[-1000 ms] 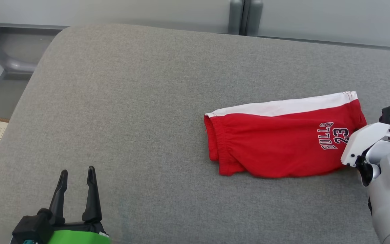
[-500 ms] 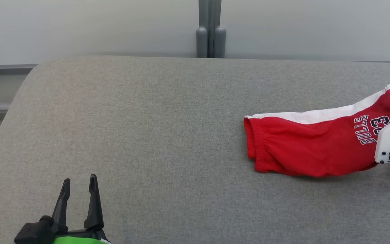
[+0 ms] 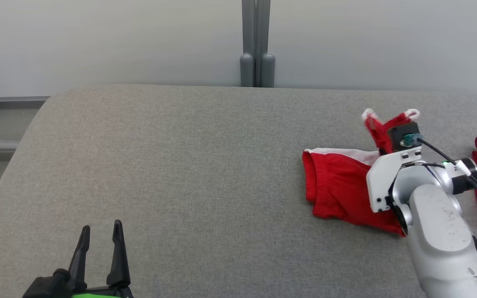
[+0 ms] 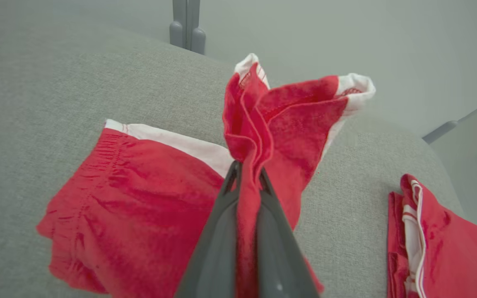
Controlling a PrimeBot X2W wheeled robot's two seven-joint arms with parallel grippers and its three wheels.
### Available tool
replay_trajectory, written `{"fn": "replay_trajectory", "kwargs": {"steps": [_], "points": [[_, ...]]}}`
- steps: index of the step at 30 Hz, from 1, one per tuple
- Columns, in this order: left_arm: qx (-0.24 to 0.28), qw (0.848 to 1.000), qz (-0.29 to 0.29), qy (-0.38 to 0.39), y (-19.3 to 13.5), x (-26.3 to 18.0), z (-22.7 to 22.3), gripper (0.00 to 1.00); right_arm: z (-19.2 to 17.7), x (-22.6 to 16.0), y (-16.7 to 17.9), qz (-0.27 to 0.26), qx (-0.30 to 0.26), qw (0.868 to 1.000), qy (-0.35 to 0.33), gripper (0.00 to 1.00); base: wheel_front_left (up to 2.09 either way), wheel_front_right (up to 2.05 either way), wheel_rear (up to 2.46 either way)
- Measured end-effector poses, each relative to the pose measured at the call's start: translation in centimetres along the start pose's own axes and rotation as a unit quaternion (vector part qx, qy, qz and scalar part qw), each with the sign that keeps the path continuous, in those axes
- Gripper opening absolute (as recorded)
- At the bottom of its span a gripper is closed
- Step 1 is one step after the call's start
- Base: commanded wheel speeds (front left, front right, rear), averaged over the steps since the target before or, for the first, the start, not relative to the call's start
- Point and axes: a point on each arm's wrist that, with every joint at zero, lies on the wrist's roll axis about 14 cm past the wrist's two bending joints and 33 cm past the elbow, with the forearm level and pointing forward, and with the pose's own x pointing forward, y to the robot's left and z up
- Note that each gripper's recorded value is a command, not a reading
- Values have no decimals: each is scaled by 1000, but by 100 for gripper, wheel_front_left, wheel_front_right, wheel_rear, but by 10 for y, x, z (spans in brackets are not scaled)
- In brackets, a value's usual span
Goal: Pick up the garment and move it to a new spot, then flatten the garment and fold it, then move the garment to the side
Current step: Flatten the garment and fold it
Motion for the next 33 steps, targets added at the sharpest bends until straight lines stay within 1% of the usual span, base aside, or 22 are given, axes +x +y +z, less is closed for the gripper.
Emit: {"fn": "replay_trajectory", "kwargs": {"steps": [4,9,12,15,18,19,20,22,24,27,30,32,33], "points": [[1,1000,6,-2,3,-5,1,100,-6,4,36,44,-5,999,24,0,0,0,0],[2,1000,13,1,7,-12,-1,100,-15,10,62,74,-13,996,50,0,0,0,0],[3,1000,18,2,10,-16,-1,100,-16,13,78,96,-18,994,50,0,0,0,0],[6,1000,24,0,13,-20,0,100,-9,14,98,122,-25,991,39,0,0,0,0],[7,1000,30,-3,18,-22,2,100,-9,14,109,139,-28,989,42,0,0,0,0],[7,999,32,-3,18,-23,2,100,-10,14,113,145,-29,988,43,27,0,0,0],[7,999,33,-3,19,-23,2,100,-11,13,119,154,-29,987,43,98,0,0,0],[7,999,34,-3,20,-23,2,100,-11,10,131,174,-6,984,41,100,0,0,0],[7,999,34,-3,20,-23,2,100,2,7,141,193,45,980,17,100,0,0,0],[7,1000,30,-3,18,-22,2,100,26,3,145,209,108,972,-19,100,0,0,0],[5,1000,25,-4,15,-19,2,100,46,2,134,199,123,971,-56,100,0,0,0],[1,1000,20,-5,12,-18,3,100,50,4,116,176,131,973,-76,100,0,0,0],[0,1000,18,-5,11,-17,2,100,48,5,101,158,129,976,-81,100,0,0,0]]}}
